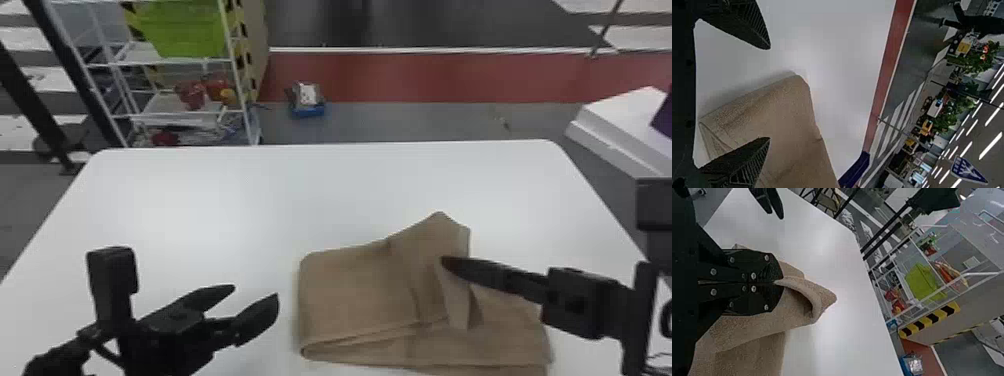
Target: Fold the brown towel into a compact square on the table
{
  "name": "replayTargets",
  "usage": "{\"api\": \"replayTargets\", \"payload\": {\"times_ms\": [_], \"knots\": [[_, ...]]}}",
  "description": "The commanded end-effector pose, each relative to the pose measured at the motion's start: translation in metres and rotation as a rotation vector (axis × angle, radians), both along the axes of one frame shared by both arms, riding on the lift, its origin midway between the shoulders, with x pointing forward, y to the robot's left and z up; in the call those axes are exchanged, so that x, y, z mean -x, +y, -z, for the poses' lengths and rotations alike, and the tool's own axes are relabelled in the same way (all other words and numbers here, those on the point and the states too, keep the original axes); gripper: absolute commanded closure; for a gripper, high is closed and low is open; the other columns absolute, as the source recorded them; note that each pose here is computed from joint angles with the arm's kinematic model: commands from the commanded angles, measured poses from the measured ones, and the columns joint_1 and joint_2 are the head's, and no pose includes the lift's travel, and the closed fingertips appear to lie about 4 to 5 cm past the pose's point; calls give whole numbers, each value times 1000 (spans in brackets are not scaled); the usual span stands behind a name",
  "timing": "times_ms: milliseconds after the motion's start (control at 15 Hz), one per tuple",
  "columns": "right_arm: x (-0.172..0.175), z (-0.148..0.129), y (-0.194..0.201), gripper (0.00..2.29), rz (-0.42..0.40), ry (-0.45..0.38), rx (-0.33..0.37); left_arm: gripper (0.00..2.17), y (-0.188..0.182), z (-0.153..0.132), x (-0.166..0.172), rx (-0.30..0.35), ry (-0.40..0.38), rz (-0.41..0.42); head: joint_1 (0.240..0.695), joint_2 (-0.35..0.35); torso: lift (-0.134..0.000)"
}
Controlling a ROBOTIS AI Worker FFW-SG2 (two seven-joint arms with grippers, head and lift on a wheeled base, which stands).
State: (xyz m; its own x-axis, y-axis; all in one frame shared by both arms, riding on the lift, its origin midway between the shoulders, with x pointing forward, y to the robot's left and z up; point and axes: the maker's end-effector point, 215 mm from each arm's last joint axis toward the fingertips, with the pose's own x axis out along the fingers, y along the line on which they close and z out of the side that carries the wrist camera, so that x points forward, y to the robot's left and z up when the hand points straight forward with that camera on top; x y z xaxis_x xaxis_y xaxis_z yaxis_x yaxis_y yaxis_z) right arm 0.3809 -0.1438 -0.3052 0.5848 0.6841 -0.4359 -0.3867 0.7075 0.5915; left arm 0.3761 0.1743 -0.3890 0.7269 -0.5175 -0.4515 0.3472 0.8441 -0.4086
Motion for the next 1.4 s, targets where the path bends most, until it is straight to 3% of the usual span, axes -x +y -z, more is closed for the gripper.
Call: {"api": "replayTargets", "payload": {"times_ms": [0,67,200,267,533,800,1000,1333], "knots": [[8,8,5,1420,-11,25,-9,400,-10,10,0,-9,16,14,695,44,-123],[11,12,5,1420,-13,35,-11,670,-16,18,3,-14,33,23,695,47,-123],[13,10,6,1420,-20,33,-19,1501,-30,30,0,-30,29,32,695,37,-123],[12,10,4,1420,-14,31,-16,1723,-32,34,0,-39,28,28,695,32,-123],[15,11,-11,1420,10,37,-31,1737,-40,26,-16,-48,-64,20,695,-5,-123],[19,12,-17,1420,11,47,-59,1737,-71,30,-14,-31,-63,61,695,-48,-123],[34,31,-23,1420,18,100,-76,1737,-78,29,-18,-32,-86,68,695,-79,-123],[33,61,-82,1420,125,159,-10,1737,-59,20,-26,-33,-110,36,695,-132,-123]]}}
